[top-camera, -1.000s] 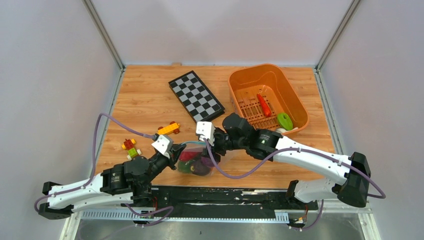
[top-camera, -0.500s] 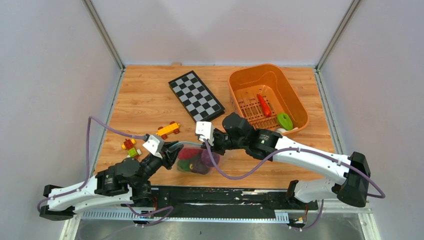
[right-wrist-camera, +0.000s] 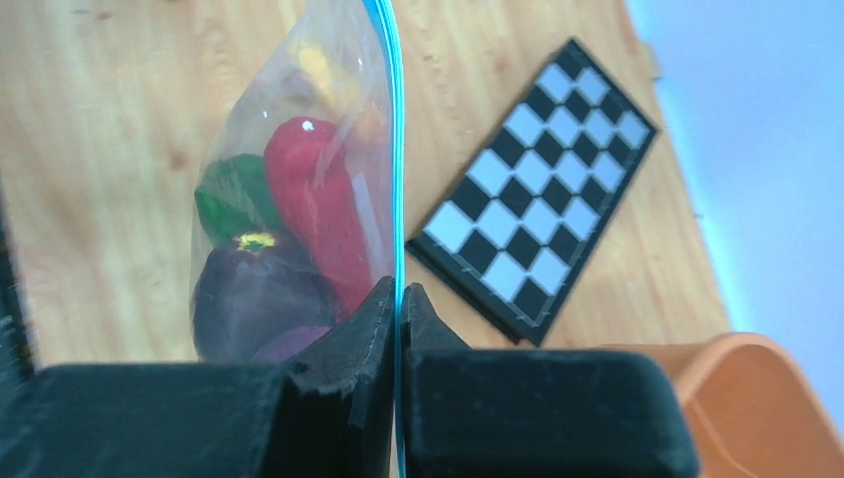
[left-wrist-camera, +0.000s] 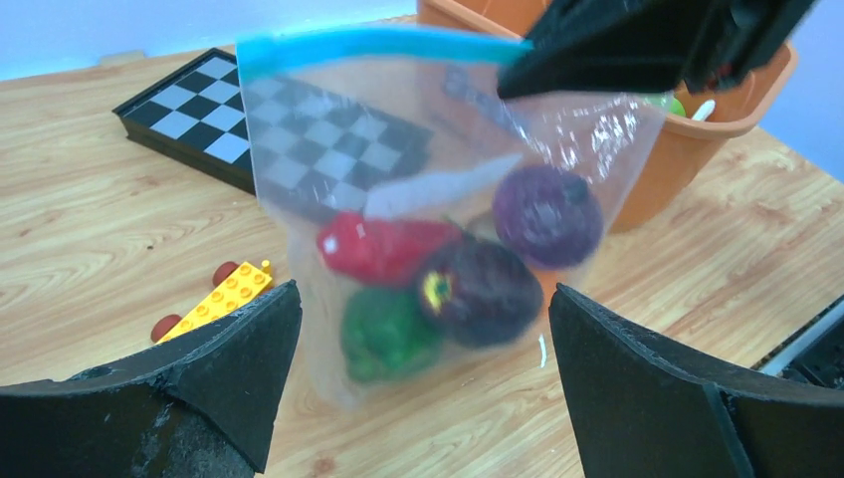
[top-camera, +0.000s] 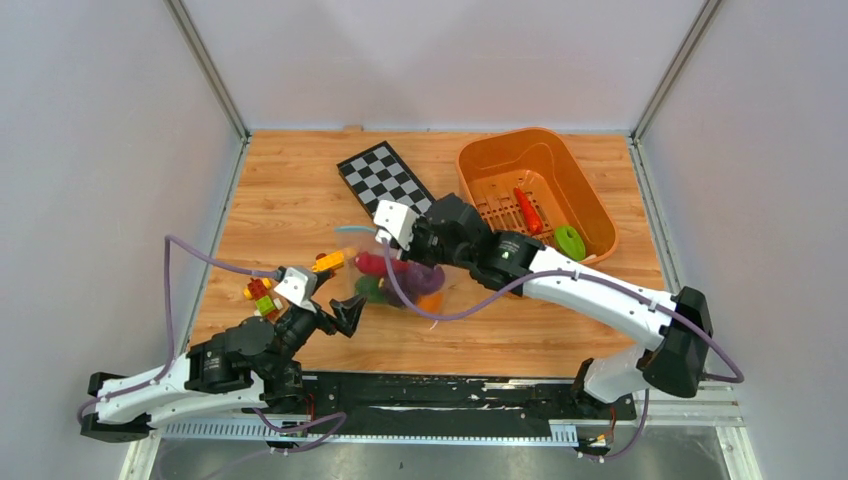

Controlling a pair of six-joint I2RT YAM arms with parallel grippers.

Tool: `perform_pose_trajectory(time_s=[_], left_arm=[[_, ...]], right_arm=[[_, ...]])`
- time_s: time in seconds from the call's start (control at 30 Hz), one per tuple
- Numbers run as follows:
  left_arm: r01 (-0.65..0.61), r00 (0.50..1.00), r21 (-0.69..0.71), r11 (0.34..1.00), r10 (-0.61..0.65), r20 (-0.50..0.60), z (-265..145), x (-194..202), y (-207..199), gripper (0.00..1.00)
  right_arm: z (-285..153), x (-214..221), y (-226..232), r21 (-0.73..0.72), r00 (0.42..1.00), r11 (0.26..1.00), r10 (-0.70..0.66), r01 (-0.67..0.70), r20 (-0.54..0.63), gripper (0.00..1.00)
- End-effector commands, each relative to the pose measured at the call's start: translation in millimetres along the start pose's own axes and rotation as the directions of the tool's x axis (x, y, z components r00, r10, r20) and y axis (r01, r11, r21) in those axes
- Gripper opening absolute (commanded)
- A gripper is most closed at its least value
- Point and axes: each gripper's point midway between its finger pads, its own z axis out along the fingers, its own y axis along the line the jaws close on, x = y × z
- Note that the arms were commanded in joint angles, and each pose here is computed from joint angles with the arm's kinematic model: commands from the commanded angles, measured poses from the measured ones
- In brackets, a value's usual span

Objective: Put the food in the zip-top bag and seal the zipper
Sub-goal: Place the zipper food storage bag at the center of the board.

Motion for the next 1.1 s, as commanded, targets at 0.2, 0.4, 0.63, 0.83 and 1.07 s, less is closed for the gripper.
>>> perform_pose_trajectory(time_s=[0.2,0.4,0.63,0.83,1.07], left_arm=[[0.137,0.988,-0.059,0.989,-0.132,0.079,-12,-23,20,1.00],[0.163,0.982,-0.052,0.985,-0.157,0.102,-16,-24,24,1.00],[0.161,0.982,-0.060,0.985,-0.154,0.106,-17,-24,26,1.00],[0.157,0.983,-0.058,0.986,-0.151,0.102,-15,-21,24,1.00],[0.136,0.988,-0.056,0.989,-0.132,0.081,-11,-16,19,1.00]], right_arm=[[18,-11,-72,0.187,0.980,0.964,-0.178,0.192,-0.086,0.06],[39,56,-3,0.002,0.973,0.995,-0.100,0.102,-0.209,0.08],[14,49,66,-0.184,0.995,0.983,-0.042,0.025,-0.087,0.12],[-9,61,110,-0.354,0.997,0.934,0.036,-0.059,-0.071,0.47],[-21,48,85,-0.181,0.985,0.970,0.172,-0.163,0.034,0.69]])
